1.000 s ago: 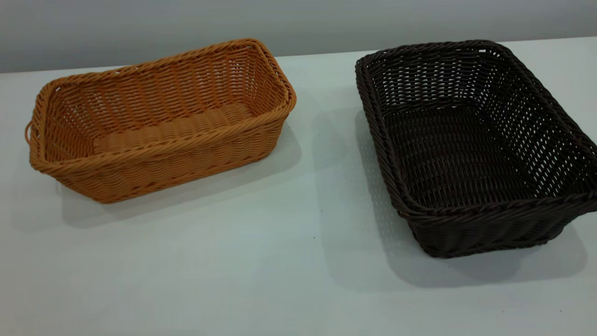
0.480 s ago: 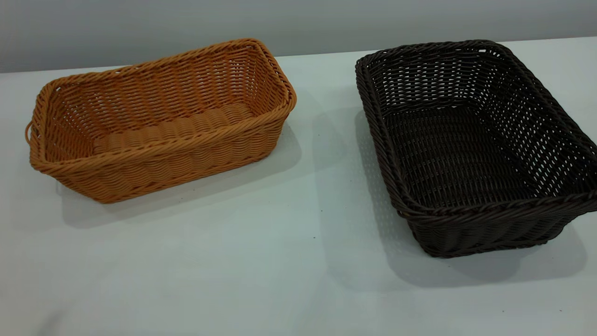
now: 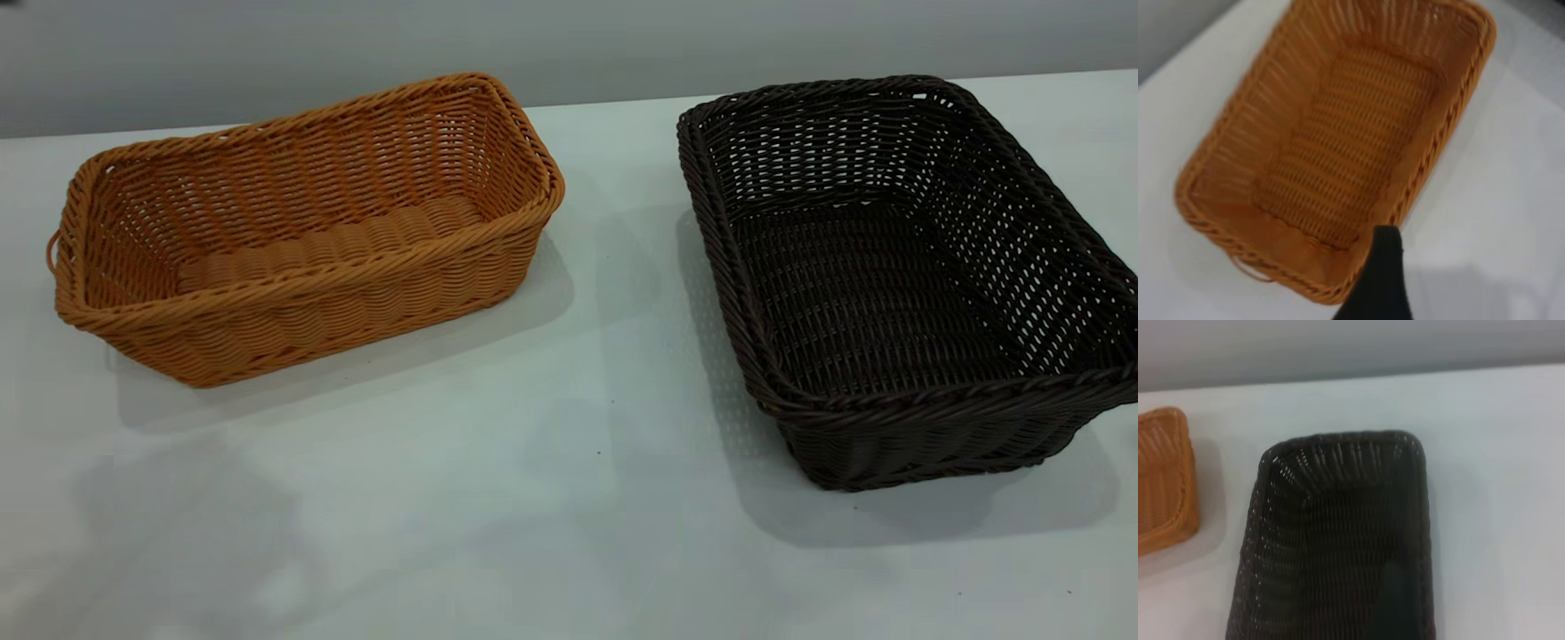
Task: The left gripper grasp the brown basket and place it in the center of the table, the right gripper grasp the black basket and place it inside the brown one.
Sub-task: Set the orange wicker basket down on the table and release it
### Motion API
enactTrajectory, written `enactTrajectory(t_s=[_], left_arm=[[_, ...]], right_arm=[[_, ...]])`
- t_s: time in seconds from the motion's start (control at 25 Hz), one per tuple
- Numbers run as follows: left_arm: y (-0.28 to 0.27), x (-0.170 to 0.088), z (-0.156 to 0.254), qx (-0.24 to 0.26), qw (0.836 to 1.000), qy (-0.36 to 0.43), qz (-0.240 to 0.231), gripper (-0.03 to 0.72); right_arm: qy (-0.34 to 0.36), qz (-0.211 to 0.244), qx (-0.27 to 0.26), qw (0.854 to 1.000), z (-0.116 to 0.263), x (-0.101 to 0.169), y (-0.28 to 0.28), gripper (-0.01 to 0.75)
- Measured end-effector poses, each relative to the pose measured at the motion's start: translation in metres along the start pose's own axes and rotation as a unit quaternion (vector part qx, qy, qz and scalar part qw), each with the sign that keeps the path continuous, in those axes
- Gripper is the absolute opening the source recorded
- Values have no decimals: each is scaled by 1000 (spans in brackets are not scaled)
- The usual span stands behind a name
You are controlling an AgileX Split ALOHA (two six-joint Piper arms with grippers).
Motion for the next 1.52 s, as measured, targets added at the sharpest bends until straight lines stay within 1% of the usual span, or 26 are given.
enactTrajectory(t_s=[0.16,0.28,0.44,0.52,0.64,0.92,1.04,1.16,1.32,1.4,1.44,1.52], left_arm=[[41,-1,1,31,999,8,13,614],[71,-2,10,69,997,30,30,614],[109,-7,31,127,986,83,63,614],[125,-8,39,144,982,99,75,614],[151,-8,49,156,980,99,77,614],[190,-6,60,149,977,136,68,615],[203,-4,62,141,977,148,60,603],[214,-2,63,128,977,162,49,569],[225,-7,68,131,972,186,56,489],[228,-10,70,132,970,196,59,424],[229,-12,70,131,969,200,61,375],[230,-12,68,127,969,205,58,249]], right_arm=[[11,-3,9,1000,0,-4,11,563],[20,-9,13,1000,0,-4,15,563],[22,-12,10,1000,-1,-3,16,563],[24,-13,8,1000,-2,-3,16,563],[28,-18,5,999,-3,-2,16,563],[30,-26,5,999,-3,1,16,563],[29,-26,5,999,-3,1,16,563],[29,-26,5,999,-3,1,16,563],[32,-29,3,999,-3,2,16,563],[34,-30,3,999,-3,2,15,563],[34,-31,3,999,-3,2,15,563],[34,-32,5,999,-3,3,15,563]])
Point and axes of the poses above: a point on each arm's last joint axis where the gripper is mounted, y pointing out along that axis toward the gripper, x along the wrist's bending axis when the last joint is at zero, z = x × y, the point moved 6 cm from there along y, pointing out along that axis toward the gripper, and after that the axes turned 6 degrees about -y, right-handed, at the moved point
